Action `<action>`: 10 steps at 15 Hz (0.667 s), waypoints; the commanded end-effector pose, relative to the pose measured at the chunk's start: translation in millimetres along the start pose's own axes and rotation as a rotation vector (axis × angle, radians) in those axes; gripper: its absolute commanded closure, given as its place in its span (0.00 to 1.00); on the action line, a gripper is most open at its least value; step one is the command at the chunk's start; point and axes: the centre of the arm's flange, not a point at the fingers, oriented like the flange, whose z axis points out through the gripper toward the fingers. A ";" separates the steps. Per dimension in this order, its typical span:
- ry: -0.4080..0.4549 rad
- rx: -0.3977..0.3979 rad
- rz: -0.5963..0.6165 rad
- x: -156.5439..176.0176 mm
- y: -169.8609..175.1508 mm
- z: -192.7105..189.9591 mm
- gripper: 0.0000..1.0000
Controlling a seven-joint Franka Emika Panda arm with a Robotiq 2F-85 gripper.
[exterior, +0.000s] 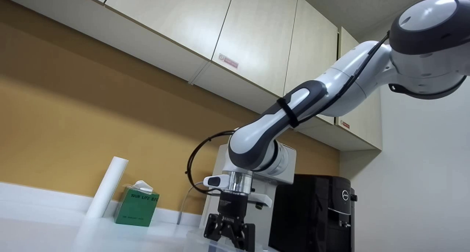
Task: Pick up the blue marker from the clear lunch box and place it on the white countertop
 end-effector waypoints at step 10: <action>-0.023 0.086 0.116 14.5 -11.1 -10.0 0.00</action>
